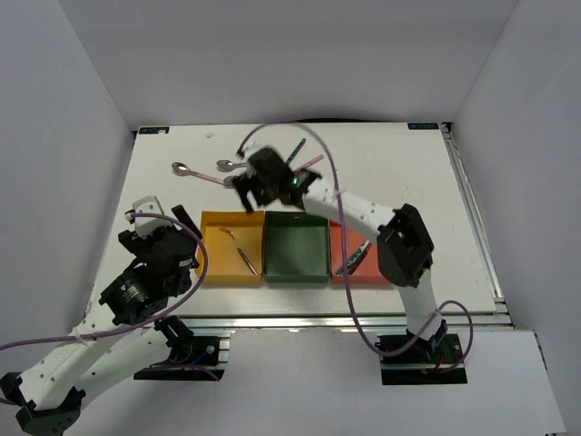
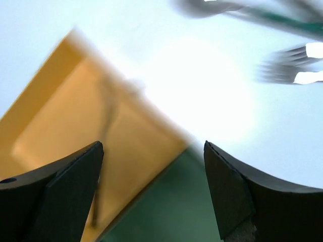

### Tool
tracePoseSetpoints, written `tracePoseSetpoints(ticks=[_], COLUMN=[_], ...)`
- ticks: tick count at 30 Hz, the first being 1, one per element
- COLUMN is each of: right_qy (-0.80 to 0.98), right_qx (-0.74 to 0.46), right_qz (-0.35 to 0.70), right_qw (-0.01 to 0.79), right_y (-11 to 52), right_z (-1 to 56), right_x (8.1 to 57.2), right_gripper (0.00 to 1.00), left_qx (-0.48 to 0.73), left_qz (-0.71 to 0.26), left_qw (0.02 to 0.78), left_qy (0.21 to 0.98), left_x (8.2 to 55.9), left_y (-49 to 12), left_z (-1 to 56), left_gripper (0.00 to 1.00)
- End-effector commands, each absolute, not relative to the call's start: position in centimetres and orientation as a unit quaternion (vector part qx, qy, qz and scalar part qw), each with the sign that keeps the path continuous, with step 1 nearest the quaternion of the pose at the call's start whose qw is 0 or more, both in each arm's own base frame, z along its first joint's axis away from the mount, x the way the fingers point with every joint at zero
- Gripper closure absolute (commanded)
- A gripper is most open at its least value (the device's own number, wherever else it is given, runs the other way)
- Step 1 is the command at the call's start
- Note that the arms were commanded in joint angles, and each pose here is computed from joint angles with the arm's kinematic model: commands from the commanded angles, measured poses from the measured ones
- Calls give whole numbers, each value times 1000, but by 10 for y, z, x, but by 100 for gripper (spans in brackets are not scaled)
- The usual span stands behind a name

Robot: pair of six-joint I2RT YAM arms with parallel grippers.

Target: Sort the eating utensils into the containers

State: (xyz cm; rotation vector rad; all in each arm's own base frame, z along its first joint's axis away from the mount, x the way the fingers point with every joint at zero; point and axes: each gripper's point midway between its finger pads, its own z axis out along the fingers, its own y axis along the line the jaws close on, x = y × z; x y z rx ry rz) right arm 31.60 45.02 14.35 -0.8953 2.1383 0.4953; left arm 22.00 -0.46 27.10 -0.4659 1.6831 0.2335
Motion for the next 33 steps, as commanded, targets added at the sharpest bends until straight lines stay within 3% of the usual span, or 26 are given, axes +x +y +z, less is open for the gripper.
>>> tracePoseSetpoints(ticks=[1, 3, 9, 17, 23, 33], right_qy=[872, 894, 850, 851, 868, 897], right_qx=[-203, -65, 70, 75, 98, 78], right_qz=[116, 35, 61, 55, 14, 47], right_qw=[429, 441, 518, 517, 487, 432], right_y=[363, 314, 299, 315, 293, 301], right_z=[196, 180, 171, 142, 87, 57], right_x=[451, 501, 537, 598, 591, 587], right_gripper=[14, 11, 11, 11, 19, 33], left_qx=[-204, -202, -188, -180, -171, -175], left_qz=[101, 102, 117, 104, 103, 77], left_qw=[637, 638, 630, 628, 624, 632], left_qy=[736, 736, 745, 750, 756, 751], left_x=[220, 221, 226, 227, 229, 225], left_y=[-4, -5, -10, -15, -19, -18], left_z=[273, 273, 268, 266, 263, 270], left_gripper=[2, 2, 2, 2, 2, 2])
